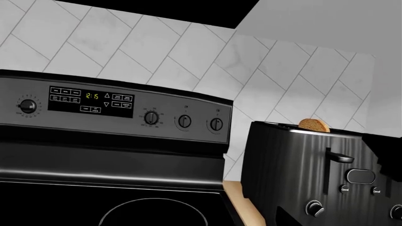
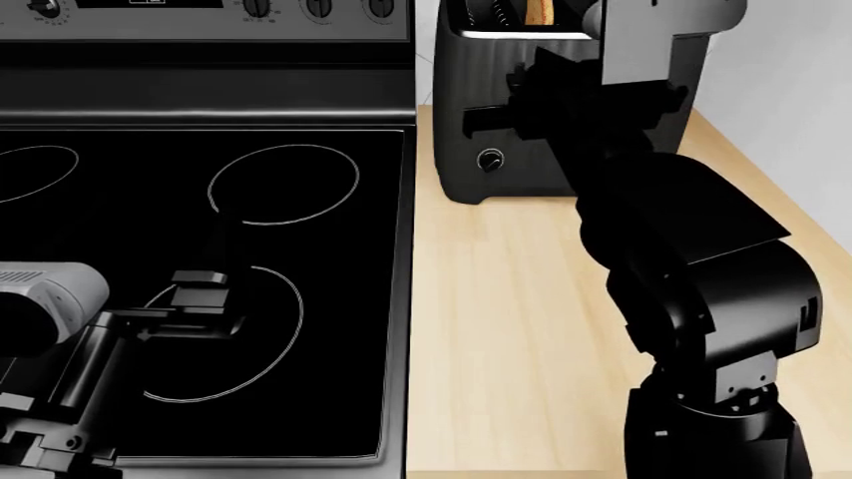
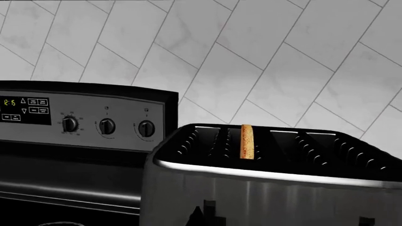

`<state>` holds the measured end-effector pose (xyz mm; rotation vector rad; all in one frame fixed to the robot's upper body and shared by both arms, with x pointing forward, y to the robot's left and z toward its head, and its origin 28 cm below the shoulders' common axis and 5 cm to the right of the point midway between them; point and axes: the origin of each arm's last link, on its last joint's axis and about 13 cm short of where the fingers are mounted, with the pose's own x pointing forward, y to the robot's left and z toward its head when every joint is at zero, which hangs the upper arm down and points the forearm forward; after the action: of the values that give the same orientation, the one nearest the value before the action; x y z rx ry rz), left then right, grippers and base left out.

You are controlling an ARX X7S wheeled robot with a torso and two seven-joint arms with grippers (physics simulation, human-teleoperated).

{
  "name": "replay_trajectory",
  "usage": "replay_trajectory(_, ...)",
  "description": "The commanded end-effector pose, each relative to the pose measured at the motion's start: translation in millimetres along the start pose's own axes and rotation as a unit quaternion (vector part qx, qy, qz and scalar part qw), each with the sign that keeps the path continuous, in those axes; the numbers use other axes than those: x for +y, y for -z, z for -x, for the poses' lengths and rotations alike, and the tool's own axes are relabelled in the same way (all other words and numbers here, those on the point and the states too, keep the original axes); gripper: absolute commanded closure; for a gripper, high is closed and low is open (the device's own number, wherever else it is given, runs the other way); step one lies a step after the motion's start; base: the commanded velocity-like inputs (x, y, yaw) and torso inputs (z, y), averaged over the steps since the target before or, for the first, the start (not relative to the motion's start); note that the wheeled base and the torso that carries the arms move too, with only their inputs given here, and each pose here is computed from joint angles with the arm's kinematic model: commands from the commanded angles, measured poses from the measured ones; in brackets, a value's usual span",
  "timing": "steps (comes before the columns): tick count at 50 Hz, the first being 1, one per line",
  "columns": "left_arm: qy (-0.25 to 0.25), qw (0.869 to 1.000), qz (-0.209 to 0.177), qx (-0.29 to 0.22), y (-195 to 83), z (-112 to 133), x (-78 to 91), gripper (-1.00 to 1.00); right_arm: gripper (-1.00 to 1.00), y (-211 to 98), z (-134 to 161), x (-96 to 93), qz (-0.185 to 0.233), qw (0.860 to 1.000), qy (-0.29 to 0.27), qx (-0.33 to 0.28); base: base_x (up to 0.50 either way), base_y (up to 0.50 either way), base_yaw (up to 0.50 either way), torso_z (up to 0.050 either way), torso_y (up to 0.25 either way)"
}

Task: Push down the lever of the toaster to turn it on.

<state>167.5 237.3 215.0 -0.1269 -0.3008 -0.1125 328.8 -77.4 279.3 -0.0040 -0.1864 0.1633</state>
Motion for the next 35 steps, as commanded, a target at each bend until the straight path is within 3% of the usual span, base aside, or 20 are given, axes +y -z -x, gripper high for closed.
replay_trajectory(1, 0.0, 1.0, 0.0, 0.0, 0, -1, -0.3, -1.0, 1.0, 5, 1, -7.3, 0.002, 1.0, 0.015, 0.011, 0.0, 0.0, 0.0, 0.0, 0.0)
replay_trajectory(35, -0.002, 1.0, -0.001, 0.003, 3, -1, 0.9, -1.0, 1.0, 6, -14, -15.3, 0.015, 0.999, 0.015, 0.041, 0.0, 0.0, 0.0, 0.0, 0.0)
